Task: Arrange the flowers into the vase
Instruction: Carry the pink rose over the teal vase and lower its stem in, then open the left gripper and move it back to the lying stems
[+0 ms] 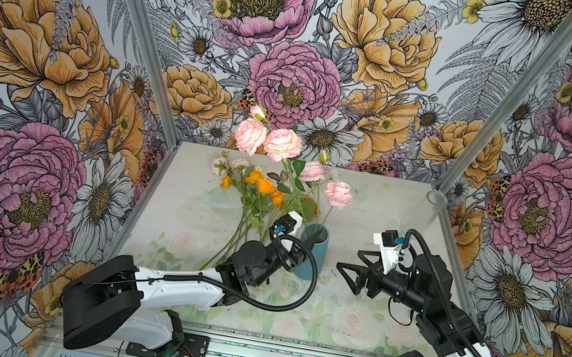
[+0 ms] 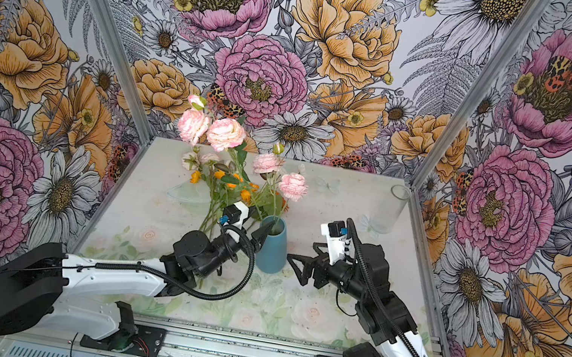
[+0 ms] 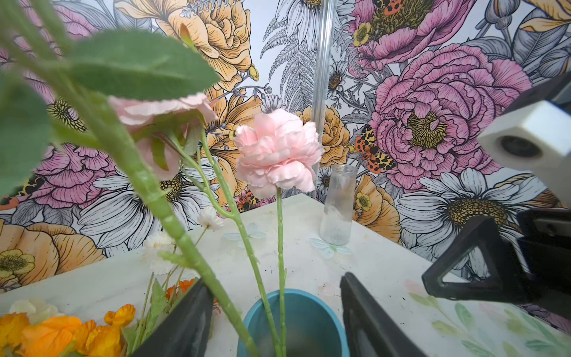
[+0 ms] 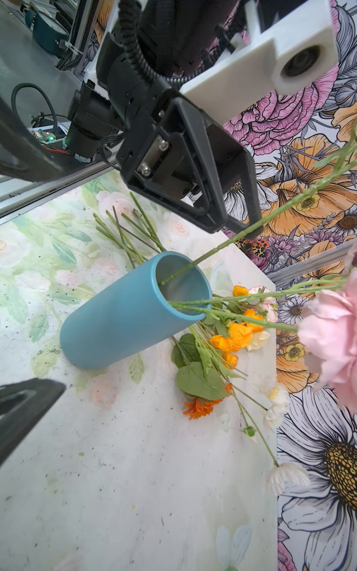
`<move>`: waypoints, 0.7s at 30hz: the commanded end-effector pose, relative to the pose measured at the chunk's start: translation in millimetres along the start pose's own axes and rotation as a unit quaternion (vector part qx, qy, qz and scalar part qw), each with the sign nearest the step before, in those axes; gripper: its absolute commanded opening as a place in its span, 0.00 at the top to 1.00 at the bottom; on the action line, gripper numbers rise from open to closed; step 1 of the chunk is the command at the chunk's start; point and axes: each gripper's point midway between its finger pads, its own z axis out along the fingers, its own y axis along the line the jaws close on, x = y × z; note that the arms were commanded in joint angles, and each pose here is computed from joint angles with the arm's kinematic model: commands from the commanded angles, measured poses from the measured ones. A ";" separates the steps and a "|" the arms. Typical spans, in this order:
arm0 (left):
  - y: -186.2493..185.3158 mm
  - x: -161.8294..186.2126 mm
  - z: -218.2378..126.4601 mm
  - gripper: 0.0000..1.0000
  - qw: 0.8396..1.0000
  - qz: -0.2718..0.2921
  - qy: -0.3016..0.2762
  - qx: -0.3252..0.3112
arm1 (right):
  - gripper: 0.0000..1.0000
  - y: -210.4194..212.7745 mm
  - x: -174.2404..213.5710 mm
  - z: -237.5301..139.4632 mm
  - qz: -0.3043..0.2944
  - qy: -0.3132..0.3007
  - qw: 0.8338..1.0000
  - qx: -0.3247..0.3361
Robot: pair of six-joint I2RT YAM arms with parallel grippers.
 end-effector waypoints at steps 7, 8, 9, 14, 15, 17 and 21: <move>21.0 -16.0 -16.4 0.12 0.998 -0.032 0.051 0.018 | 0.01 3.3 -20.2 -4.2 -0.024 -0.022 0.999 0.003; 20.8 -16.8 -18.8 0.11 0.998 -0.033 0.055 0.023 | 0.01 4.8 -22.1 -4.7 -0.025 -0.024 0.999 0.001; 20.8 -17.6 -20.5 0.09 0.997 -0.033 0.059 0.026 | 0.00 5.6 -24.1 -5.5 -0.026 -0.026 0.999 0.000; 18.9 -16.4 -22.1 0.01 0.994 -0.027 0.101 0.041 | 0.01 9.5 -29.5 -8.7 -0.030 -0.033 0.999 -0.004; 20.5 -15.2 -23.5 0.01 0.992 -0.024 0.116 0.037 | 0.01 11.5 -29.7 -9.3 -0.031 -0.033 0.999 -0.008; 24.0 -12.3 -31.5 0.01 0.990 -0.018 0.138 0.030 | 0.01 14.4 -29.8 -11.2 -0.028 -0.035 0.999 -0.014; 46.0 -5.5 -58.4 0.05 0.988 0.004 0.156 0.000 | 0.00 16.7 -22.0 -13.4 -0.022 -0.033 0.999 -0.023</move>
